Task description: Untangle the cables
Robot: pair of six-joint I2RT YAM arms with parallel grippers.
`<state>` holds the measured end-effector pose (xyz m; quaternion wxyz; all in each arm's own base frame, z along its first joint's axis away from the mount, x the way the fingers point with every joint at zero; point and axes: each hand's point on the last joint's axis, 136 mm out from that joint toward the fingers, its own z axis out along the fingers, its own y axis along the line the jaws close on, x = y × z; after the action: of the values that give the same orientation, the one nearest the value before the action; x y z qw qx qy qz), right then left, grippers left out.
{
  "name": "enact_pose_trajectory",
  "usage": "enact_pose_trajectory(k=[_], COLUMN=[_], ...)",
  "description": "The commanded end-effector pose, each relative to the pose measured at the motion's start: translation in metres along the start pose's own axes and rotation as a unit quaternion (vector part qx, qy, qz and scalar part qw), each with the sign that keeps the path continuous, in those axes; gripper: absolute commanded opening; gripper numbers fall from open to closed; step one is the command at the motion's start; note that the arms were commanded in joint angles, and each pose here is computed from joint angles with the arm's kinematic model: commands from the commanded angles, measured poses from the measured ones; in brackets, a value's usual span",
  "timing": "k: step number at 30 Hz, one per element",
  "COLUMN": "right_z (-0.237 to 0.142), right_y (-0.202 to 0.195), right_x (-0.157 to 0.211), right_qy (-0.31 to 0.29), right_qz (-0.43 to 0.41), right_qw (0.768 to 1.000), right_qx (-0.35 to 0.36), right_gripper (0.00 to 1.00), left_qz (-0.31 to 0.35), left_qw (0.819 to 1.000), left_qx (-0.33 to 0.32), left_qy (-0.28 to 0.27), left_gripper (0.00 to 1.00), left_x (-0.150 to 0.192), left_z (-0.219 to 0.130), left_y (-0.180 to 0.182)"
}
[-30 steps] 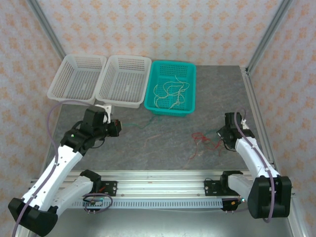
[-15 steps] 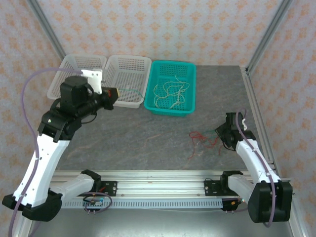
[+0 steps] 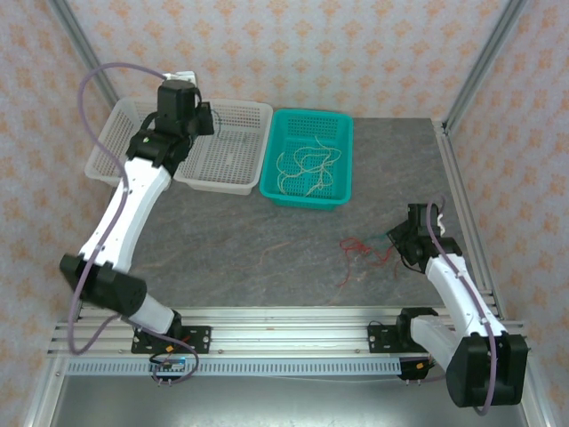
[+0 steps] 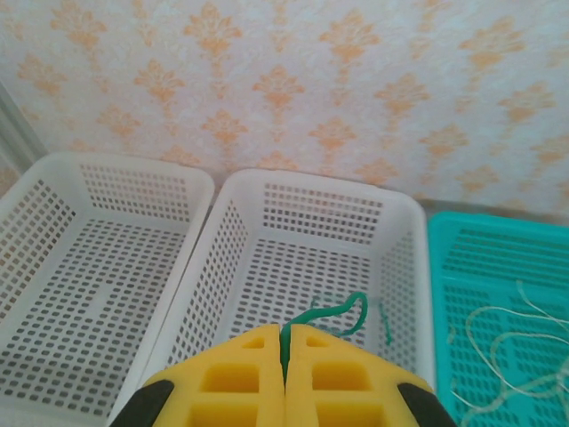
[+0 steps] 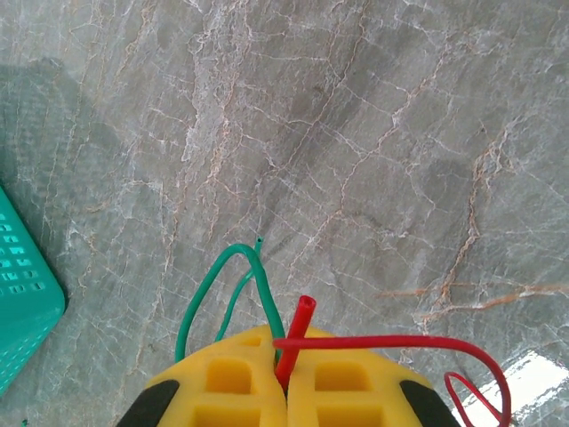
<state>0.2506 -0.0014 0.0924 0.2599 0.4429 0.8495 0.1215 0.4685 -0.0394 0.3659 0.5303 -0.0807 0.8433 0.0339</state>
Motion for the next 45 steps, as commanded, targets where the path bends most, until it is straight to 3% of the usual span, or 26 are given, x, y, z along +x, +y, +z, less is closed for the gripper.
enact_pose_trajectory(k=[1,6,10,15,20,23,25,30,33,40,45], right_z=[-0.009,-0.013,-0.014,-0.014,-0.014,-0.015,-0.016,-0.021,-0.020,-0.015,-0.014], right_y=[-0.001,-0.005,-0.007,-0.004,-0.003,-0.001,-0.002,-0.003,-0.001,0.006,0.008], right_x=[-0.003,-0.004,-0.004,-0.005,-0.006,-0.005,-0.004,-0.007,-0.008,-0.005,-0.005], right_qy=[-0.009,-0.016,-0.019,-0.017,-0.018,-0.015,-0.013,-0.023,-0.024,-0.011,-0.007], right_qz=[-0.010,-0.015,-0.014,-0.014,-0.009,-0.005,-0.006,-0.018,-0.015,-0.002,-0.012], right_qw=[1.000,1.000,1.000,1.000,1.000,1.000,1.000,1.000,1.000,1.000,1.000], right_qx=[0.004,0.010,0.012,0.008,0.007,0.003,0.004,0.008,0.004,-0.009,-0.010], right_gripper=[0.04,0.04,0.05,0.05,0.05,0.05,0.06,0.06,0.06,0.06,0.07], left_qz=[-0.005,-0.006,0.011,0.044,0.096,0.098,0.092,0.067,0.049,-0.001,-0.034], left_qw=[0.999,1.000,0.996,0.989,0.977,0.971,0.969,0.978,0.987,0.993,0.981], left_qx=[-0.010,-0.007,-0.006,-0.027,0.008,0.016,0.013,0.036,0.052,0.118,0.190], left_qy=[-0.034,0.018,0.085,0.139,0.189,0.219,0.227,0.196,0.142,0.033,0.013], left_gripper=[0.00,0.00,0.00,0.00,0.21,0.28,0.38,0.70,0.99,1.00,1.00], left_x=[-0.019,0.007,0.064,0.120,0.155,0.174,0.178,0.143,0.096,0.002,-0.012], left_z=[0.034,0.095,0.136,0.158,0.166,0.173,0.175,0.155,0.123,0.029,-0.029], left_y=[0.005,0.003,-0.001,0.007,-0.011,-0.016,-0.017,-0.026,-0.031,-0.037,-0.056])
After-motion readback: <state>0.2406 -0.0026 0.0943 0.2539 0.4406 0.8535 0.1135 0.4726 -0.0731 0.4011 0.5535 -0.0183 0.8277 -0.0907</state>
